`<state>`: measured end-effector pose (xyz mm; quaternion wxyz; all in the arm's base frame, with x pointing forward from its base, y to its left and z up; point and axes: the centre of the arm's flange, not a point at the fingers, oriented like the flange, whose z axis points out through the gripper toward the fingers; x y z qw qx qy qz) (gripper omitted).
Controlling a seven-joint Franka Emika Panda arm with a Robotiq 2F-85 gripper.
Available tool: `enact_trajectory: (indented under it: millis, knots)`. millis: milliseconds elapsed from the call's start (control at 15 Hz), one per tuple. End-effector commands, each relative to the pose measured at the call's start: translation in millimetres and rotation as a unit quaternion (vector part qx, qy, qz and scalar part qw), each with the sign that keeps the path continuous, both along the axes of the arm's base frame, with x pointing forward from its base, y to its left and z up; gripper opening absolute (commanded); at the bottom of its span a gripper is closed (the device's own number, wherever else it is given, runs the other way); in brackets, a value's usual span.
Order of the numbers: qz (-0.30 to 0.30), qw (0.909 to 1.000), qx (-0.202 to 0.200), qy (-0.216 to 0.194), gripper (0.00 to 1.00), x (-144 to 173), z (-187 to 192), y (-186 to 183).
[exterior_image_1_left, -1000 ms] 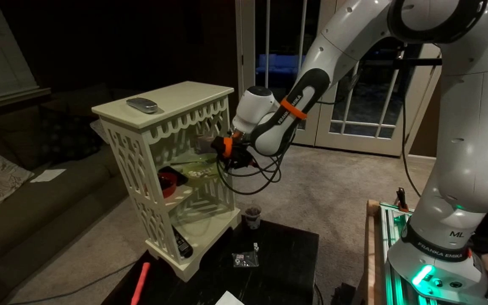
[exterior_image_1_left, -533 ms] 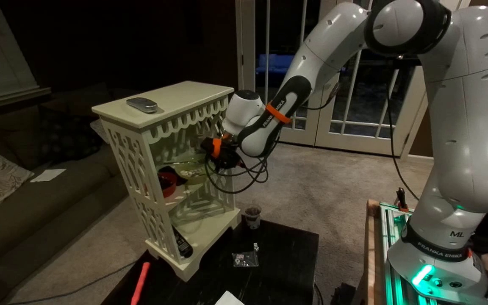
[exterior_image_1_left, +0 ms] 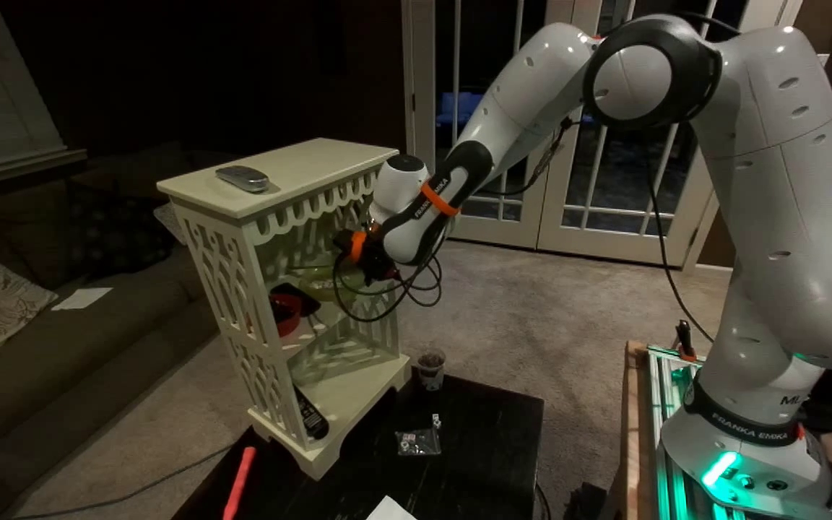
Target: Put the yellow bowl in the top shelf
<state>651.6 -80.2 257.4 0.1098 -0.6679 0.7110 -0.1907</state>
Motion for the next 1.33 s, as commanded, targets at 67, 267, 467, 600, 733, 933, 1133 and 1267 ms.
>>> enact_trajectory:
  millis: [67, 267, 467, 600, 733, 933, 1133, 1267]
  knots:
    - [-0.008, 0.9997, -0.016, 0.018, 0.01, 22, -12, 5]
    - [-0.007, 0.9992, -0.024, 0.030, 0.29, 27, -19, 8]
    - [-0.009, 0.9992, -0.020, 0.034, 0.42, 26, -15, 8]
    - [-0.003, 0.9992, -0.017, 0.035, 0.55, 18, -6, 12]
    - [0.000, 0.9994, -0.016, 0.030, 0.69, 10, 8, 16]
    - [0.009, 0.9990, -0.009, 0.043, 0.91, -23, 30, 15]
    - [0.013, 0.9979, 0.011, 0.062, 1.00, -70, 36, 7]
    - [0.046, 0.9961, 0.030, 0.069, 1.00, -102, 35, 15]
